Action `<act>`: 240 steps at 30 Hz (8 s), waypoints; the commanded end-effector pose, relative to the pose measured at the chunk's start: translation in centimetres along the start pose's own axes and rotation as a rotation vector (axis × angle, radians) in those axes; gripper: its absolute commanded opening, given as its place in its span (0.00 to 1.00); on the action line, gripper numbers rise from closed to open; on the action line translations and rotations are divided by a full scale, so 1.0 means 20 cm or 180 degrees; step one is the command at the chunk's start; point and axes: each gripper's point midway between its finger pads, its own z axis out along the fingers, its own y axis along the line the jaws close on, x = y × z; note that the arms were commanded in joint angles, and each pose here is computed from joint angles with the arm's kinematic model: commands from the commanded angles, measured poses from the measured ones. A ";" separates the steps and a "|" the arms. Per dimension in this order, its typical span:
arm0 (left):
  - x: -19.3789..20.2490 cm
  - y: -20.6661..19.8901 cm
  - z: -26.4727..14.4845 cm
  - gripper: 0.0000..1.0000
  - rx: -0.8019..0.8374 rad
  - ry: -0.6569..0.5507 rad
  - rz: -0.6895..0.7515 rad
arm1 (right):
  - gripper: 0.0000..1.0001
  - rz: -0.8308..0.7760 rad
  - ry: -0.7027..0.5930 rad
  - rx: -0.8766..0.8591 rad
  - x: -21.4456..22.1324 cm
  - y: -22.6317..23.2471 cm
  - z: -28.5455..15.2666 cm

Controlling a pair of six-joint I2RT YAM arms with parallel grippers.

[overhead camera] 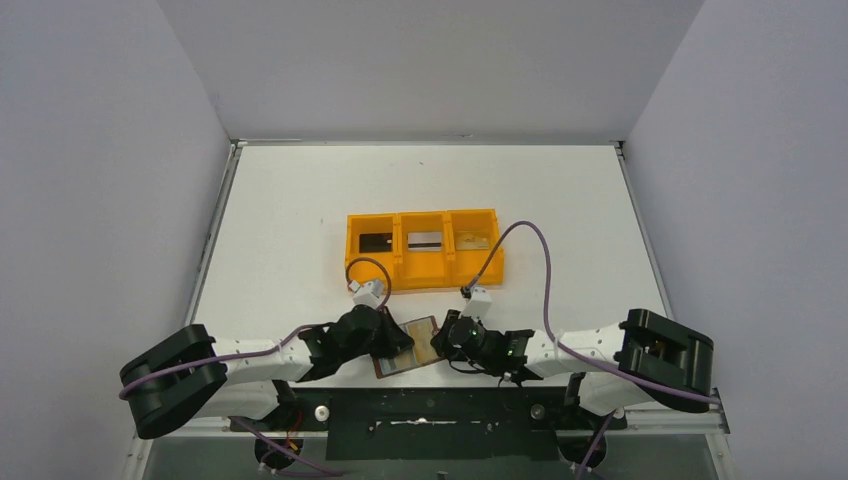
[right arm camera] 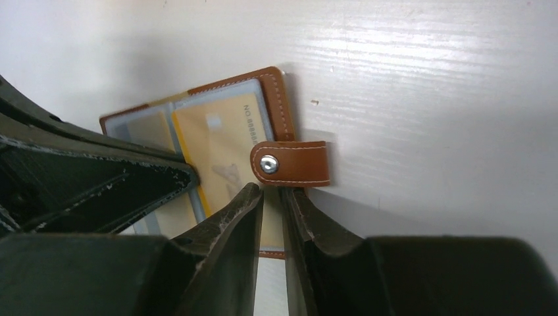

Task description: Take the credit cards out of the card holder

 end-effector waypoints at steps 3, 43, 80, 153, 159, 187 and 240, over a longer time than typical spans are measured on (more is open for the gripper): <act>-0.07 -0.18 0.00 0.00 0.0238 0.0221 0.0524 | 0.21 -0.0212 0.0025 -0.0006 0.02 -0.02 -0.09; -0.03 -0.22 0.08 0.12 0.0483 0.0605 0.0277 | 0.20 -0.0125 0.0139 0.0275 0.06 -0.11 -0.01; -0.12 -0.20 0.02 0.00 0.0379 0.0237 0.0190 | 0.23 0.0117 0.0103 0.0002 0.06 -0.10 -0.03; -0.36 -0.12 -0.31 0.00 0.0069 -0.0562 0.0148 | 0.27 -0.0673 0.0083 0.0207 -0.09 0.11 -0.04; -0.36 -0.15 -0.31 0.00 0.0135 -0.0554 0.0168 | 0.33 -0.0623 -0.0104 0.0004 -0.17 0.19 -0.08; -0.37 -0.59 -0.52 0.00 0.2000 -0.0730 0.0049 | 0.60 0.0019 -0.0757 -0.2283 -0.44 0.53 -0.48; -0.40 -0.41 -0.48 0.77 0.1323 -0.0863 0.0089 | 0.00 -0.0083 -0.0735 -0.2033 -0.49 0.42 -0.48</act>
